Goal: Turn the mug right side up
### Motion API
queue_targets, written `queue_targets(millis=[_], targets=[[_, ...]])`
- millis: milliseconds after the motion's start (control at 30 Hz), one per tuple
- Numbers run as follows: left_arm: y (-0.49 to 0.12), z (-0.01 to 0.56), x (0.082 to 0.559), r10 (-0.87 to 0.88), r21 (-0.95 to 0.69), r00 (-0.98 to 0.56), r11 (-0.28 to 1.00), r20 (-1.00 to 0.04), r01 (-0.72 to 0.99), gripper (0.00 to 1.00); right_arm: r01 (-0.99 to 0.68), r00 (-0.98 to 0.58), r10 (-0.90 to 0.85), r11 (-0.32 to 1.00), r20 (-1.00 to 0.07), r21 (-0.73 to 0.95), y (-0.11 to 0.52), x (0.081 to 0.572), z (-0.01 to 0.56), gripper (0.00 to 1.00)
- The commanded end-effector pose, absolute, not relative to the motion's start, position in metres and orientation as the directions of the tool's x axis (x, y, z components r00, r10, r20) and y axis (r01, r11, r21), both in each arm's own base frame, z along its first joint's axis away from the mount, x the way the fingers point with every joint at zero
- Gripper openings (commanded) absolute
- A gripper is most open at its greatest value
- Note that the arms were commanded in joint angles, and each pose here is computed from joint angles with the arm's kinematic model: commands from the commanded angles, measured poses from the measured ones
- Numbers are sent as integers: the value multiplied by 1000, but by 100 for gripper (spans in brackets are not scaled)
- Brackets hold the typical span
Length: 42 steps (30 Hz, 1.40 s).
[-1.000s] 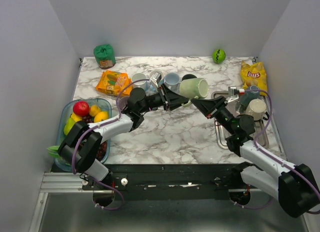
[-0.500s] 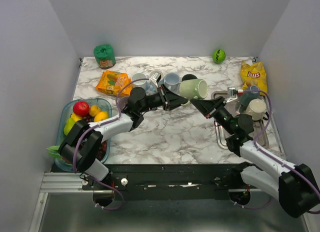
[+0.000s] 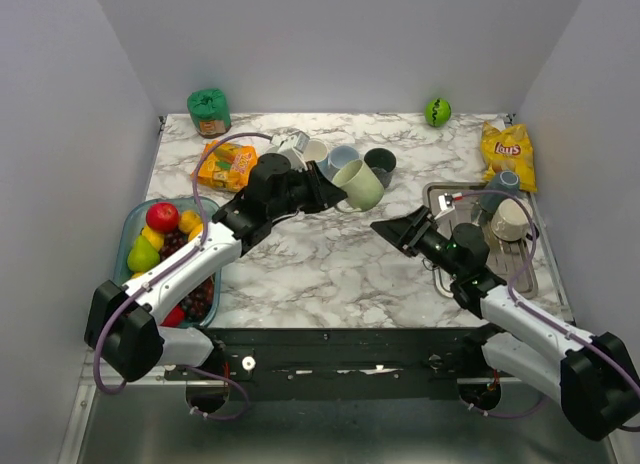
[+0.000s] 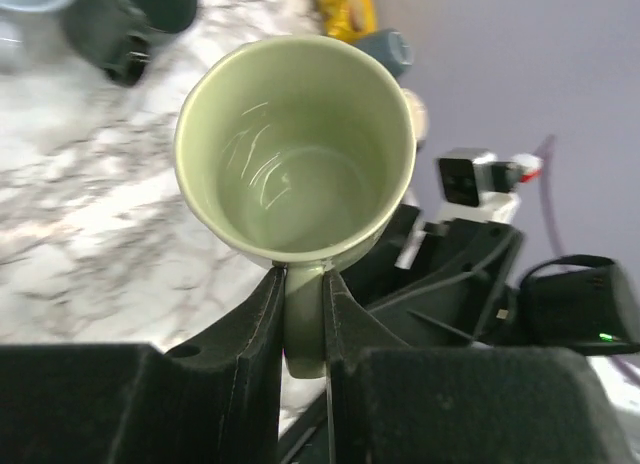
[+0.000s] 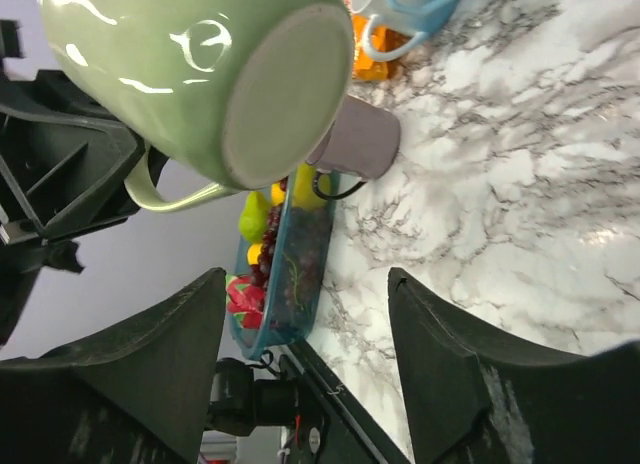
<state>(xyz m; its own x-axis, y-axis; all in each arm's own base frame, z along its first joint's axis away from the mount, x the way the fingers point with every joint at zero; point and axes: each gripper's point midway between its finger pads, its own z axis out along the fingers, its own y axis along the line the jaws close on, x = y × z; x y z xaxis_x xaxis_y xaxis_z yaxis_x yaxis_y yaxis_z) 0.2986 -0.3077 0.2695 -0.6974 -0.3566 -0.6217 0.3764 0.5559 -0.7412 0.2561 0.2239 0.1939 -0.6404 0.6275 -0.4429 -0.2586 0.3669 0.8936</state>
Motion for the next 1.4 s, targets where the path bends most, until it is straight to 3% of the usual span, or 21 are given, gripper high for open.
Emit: queue_targets(millis=[0, 133, 367, 733, 1133, 1267, 1300, 1367], targets=[[-258, 242, 310, -197, -479, -612, 810, -766, 339, 0, -171, -610, 638, 472, -469, 865, 211, 264, 184, 74], [-218, 209, 314, -122, -311, -594, 923, -795, 227, 0, -154, -592, 623, 535, -511, 831, 203, 267, 185, 75], [-180, 179, 322, -77, -156, -552, 983, -830, 98, 0, -123, -591, 616, 570, -522, 812, 197, 268, 182, 75], [-170, 163, 350, -76, -91, -476, 996, -876, 7, 0, -101, -595, 605, 597, -530, 796, 193, 265, 180, 75], [-185, 112, 364, -35, -67, -488, 997, -872, 49, 0, 121, -513, 546, 810, -662, 574, 129, 267, 170, 77], [-186, 94, 358, -36, -70, -541, 997, -840, 42, 15, 186, -536, 502, 855, -679, 485, 111, 258, 161, 84], [-186, 93, 356, -45, -79, -548, 996, -836, 38, 30, 199, -538, 495, 861, -683, 468, 107, 257, 159, 86], [-184, 93, 348, -72, -107, -548, 994, -833, 31, 38, 231, -540, 473, 879, -696, 418, 96, 256, 160, 91]])
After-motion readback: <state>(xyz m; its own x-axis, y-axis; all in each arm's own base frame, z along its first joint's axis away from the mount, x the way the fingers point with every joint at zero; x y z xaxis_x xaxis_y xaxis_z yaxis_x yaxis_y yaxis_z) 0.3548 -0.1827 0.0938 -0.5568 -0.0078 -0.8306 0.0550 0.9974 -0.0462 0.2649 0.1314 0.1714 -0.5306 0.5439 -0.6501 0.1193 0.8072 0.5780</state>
